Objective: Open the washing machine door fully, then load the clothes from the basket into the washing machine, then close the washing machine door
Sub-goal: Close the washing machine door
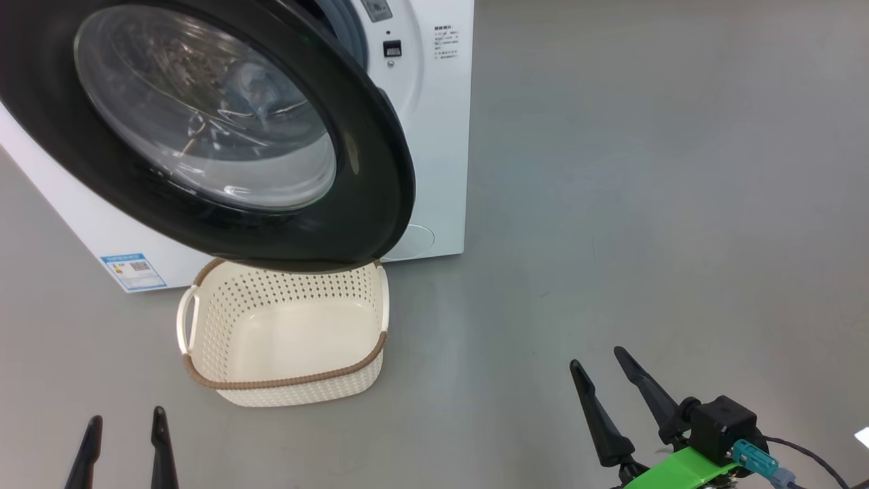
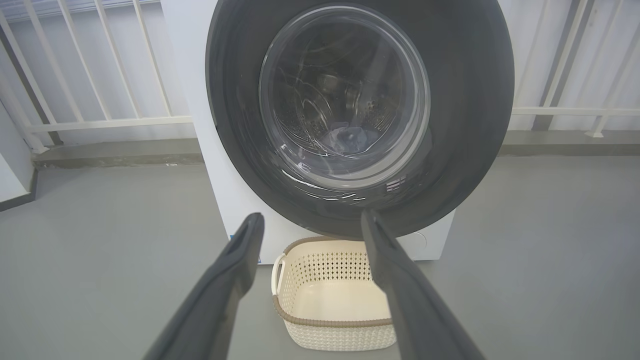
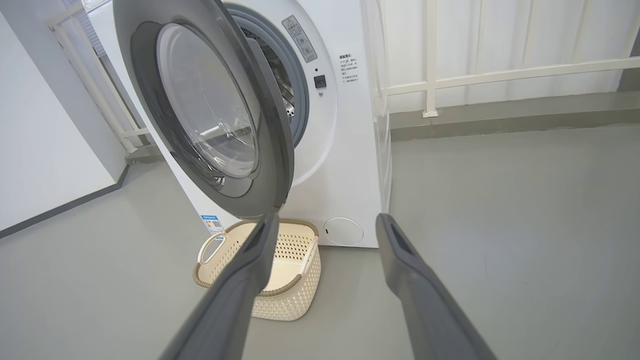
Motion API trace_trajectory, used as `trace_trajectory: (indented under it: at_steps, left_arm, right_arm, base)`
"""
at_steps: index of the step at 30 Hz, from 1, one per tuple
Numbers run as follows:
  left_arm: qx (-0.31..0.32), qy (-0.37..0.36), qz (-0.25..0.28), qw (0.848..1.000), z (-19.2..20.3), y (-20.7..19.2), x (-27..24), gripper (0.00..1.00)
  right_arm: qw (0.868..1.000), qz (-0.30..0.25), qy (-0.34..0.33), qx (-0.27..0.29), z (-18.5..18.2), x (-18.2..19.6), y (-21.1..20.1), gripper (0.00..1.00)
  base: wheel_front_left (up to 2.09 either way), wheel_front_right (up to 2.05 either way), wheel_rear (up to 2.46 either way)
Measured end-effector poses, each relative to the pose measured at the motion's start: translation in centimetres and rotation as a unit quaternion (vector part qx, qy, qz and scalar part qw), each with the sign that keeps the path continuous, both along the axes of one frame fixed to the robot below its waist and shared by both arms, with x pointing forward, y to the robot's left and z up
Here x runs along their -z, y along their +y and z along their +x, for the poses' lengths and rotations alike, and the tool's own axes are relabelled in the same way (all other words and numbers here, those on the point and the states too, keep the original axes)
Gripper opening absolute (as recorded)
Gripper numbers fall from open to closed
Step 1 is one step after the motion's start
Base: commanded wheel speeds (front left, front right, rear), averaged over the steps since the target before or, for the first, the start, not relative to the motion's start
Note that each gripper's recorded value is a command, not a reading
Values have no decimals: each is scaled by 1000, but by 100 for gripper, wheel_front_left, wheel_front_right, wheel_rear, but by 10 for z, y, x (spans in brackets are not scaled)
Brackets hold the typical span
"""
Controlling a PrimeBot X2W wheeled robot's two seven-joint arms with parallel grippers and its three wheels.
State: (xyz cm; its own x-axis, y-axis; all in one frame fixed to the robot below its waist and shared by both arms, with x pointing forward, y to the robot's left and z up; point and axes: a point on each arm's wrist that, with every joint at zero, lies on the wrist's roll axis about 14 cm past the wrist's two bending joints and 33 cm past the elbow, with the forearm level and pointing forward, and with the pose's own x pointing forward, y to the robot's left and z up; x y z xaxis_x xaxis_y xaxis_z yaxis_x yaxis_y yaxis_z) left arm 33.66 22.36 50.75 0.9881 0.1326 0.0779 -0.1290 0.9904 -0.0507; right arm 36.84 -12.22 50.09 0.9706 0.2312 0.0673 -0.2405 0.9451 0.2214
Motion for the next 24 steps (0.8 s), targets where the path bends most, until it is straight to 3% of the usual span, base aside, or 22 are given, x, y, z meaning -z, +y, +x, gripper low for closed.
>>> trace_trajectory:
  at_steps: [24]
  left_arm:
    - [-7,4,0,1000,-3,4,2,100]
  right_arm:
    - [1000,0,4,-5,3,3,3,100]
  base:
    - [0,0,0]
